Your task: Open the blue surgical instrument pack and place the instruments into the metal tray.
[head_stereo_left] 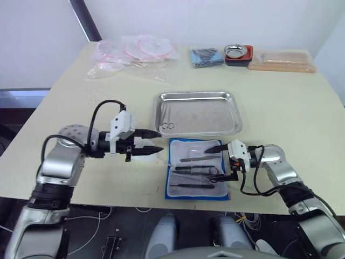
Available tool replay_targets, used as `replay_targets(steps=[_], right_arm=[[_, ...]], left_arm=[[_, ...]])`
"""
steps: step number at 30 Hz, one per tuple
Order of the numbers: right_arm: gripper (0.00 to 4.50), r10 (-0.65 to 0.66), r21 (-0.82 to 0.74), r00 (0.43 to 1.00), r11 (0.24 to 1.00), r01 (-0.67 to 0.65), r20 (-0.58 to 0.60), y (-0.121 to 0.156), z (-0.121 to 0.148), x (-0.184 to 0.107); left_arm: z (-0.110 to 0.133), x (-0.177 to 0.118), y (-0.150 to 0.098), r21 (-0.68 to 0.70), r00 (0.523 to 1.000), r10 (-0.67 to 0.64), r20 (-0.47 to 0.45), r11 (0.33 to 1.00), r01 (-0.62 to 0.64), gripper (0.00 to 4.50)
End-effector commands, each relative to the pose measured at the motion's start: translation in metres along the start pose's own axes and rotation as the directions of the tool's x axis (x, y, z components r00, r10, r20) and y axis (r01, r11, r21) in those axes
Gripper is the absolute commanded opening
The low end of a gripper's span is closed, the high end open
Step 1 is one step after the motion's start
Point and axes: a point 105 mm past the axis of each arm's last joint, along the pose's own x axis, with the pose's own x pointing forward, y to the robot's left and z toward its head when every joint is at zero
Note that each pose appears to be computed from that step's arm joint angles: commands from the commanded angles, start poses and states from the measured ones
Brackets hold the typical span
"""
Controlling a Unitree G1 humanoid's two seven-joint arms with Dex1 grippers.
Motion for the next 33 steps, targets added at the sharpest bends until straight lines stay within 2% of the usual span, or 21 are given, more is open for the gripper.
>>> replay_targets(steps=[1, 2, 14, 23, 33], right_arm=[[4.5, 0.032, 0.145, 0.989, 0.989, -0.011, -0.141, 0.028, -0.045, -0.014], [4.5, 0.029, 0.146, 0.99, 0.989, -0.008, -0.141, 0.029, -0.045, -0.015], [4.5, 0.014, 0.149, 0.987, 0.989, 0.011, -0.16, 0.028, -0.047, -0.028], [4.5, 0.01, 0.145, 0.989, 0.989, 0.012, -0.151, 0.026, -0.046, -0.023], [4.5, 0.013, 0.15, 0.989, 0.989, 0.009, -0.146, 0.027, -0.046, -0.019]], left_arm=[[0.016, -0.008, -0.016, 0.09, 0.994, -0.11, 0.002, 0.99, 0.109, 4.24], [0.017, -0.009, -0.018, 0.094, 0.992, -0.126, 0.001, 0.988, 0.125, 4.41], [0.028, -0.014, -0.025, 0.141, 0.985, -0.171, 0.015, 0.976, 0.167, 4.41], [0.03, -0.014, -0.027, 0.146, 0.981, -0.195, 0.017, 0.971, 0.19, 4.41], [0.013, 0.002, -0.014, 0.217, 0.984, -0.156, -0.08, 0.961, 0.17, 4.41]])
